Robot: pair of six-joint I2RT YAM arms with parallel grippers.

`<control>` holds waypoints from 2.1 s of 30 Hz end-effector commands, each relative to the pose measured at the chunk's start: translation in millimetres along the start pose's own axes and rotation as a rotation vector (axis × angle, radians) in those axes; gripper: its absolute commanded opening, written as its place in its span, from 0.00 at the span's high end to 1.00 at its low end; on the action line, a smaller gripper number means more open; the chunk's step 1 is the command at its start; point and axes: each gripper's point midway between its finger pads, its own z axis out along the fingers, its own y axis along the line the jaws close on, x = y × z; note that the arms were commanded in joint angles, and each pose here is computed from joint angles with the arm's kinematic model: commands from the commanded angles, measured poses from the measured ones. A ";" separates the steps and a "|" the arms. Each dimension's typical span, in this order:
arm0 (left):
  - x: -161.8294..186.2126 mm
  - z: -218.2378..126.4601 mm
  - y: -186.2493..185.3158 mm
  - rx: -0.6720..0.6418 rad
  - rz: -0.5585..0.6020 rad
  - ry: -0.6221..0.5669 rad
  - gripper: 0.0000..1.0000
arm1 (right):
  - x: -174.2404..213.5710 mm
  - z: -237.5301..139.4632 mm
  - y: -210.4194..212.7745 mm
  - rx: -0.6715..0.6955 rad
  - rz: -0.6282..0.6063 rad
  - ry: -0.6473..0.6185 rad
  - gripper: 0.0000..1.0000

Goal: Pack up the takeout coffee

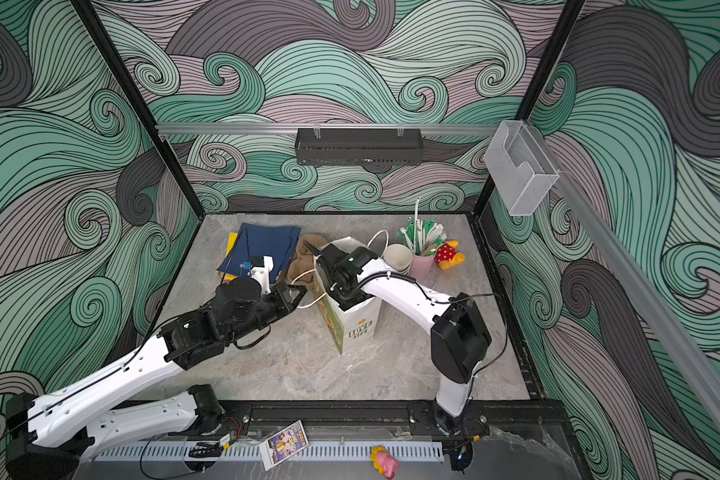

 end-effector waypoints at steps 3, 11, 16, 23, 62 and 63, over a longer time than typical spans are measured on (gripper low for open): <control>-3.2 -3.6 3.6 -0.012 -0.006 -0.013 1.00 | 67.4 93.7 15.7 0.003 -0.026 0.368 0.42; -3.0 -3.0 4.9 -0.018 -0.005 -0.013 1.00 | 71.7 95.5 15.0 -0.006 -0.020 0.385 0.42; -3.5 -3.6 4.1 -0.015 -0.007 -0.014 1.00 | 77.0 101.8 14.9 -0.008 -0.019 0.413 0.42; -3.5 -3.3 4.2 -0.016 -0.007 -0.014 1.00 | 62.7 84.0 14.7 -0.013 -0.004 0.339 0.42; 1.1 1.8 27.6 -0.095 -0.044 -0.028 1.00 | 6.3 -59.0 6.5 -0.059 0.038 -0.082 0.08; 1.0 1.7 28.4 -0.098 -0.045 -0.029 1.00 | 6.1 -61.4 5.7 -0.059 0.039 -0.088 0.07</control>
